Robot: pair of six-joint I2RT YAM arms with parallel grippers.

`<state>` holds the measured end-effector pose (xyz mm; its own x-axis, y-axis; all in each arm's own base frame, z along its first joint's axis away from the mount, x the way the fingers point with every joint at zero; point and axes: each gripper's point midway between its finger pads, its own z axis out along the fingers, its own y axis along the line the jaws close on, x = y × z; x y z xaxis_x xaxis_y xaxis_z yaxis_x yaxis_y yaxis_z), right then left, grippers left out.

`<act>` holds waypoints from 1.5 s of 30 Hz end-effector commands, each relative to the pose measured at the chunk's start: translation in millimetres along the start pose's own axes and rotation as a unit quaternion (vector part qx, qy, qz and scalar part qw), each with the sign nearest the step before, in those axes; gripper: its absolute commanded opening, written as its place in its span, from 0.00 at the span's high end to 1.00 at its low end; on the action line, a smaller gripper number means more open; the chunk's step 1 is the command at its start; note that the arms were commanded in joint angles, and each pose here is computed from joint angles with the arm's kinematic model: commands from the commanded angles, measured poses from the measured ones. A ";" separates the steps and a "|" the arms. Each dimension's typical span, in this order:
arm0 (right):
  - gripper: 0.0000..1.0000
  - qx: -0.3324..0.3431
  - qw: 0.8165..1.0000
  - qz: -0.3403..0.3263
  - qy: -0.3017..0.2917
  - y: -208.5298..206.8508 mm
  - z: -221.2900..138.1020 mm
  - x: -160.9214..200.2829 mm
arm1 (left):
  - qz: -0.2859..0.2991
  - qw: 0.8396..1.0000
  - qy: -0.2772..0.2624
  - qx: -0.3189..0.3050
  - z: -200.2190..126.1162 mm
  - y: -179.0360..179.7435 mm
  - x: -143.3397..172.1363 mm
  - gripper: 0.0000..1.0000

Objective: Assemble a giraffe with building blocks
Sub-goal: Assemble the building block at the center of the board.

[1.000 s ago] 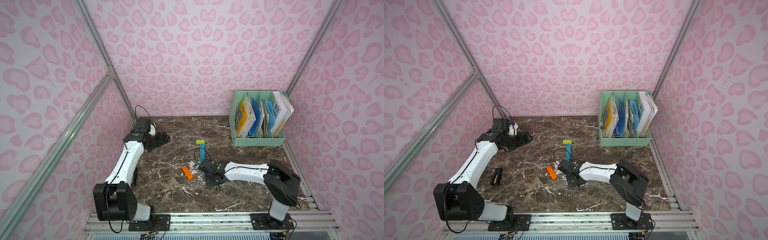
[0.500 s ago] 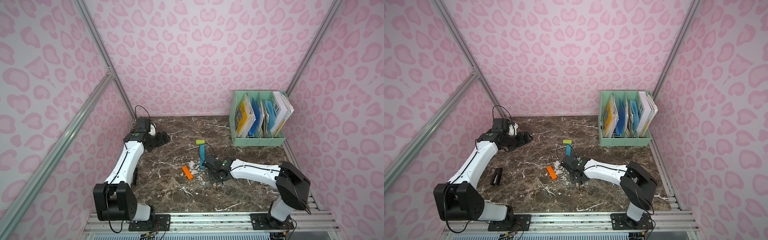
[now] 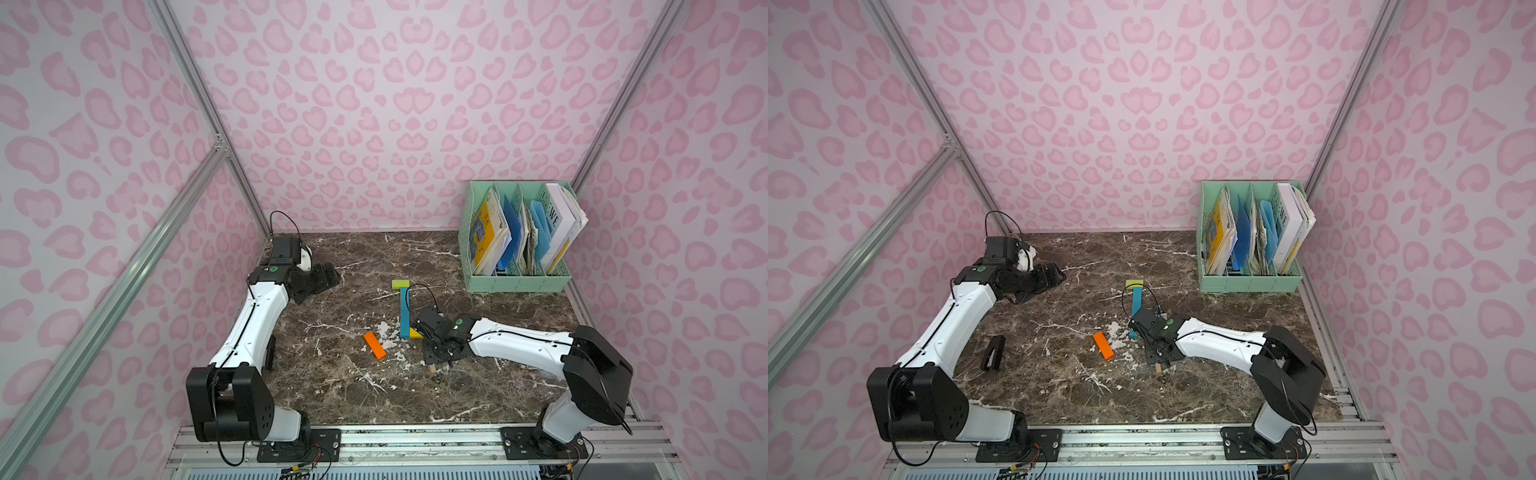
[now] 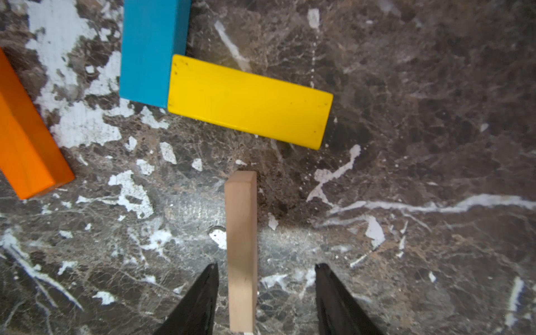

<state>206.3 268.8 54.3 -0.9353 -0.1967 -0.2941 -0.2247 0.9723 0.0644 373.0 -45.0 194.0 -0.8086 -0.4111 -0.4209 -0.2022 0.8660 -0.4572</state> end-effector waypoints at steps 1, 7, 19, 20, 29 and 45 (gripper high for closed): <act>0.44 0.019 1.000 0.007 0.018 -10.7 6.3 9.2 | 0.006 1.000 0.000 -0.001 -0.5 0.3 -0.7 0.10; 0.44 0.030 0.999 0.014 0.026 -16.8 10.6 15.6 | 0.005 1.000 0.000 -0.001 -0.5 0.3 -0.4 0.10; 0.45 0.018 0.999 -0.016 0.033 9.3 14.8 22.1 | 0.005 1.000 -0.001 -0.001 -1.4 0.3 -0.5 0.10; 0.45 0.019 0.999 -0.018 0.033 11.5 14.9 22.2 | 0.006 1.000 -0.002 0.000 -1.8 -0.4 -0.3 0.10; 0.48 0.009 0.999 -0.013 0.034 17.0 19.8 20.1 | 0.006 1.000 -0.002 0.000 -1.8 -0.1 -0.4 0.10; 0.66 0.024 0.998 0.003 0.051 -11.7 29.8 30.2 | 0.005 1.000 -0.001 -0.001 -1.2 0.2 -0.8 0.10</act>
<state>189.1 265.3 16.9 -0.9568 -0.2067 -0.2044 -0.2190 0.9749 0.0396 372.9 -45.1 194.0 -0.8088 -0.4111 -0.4206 -0.2024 0.8660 -0.4572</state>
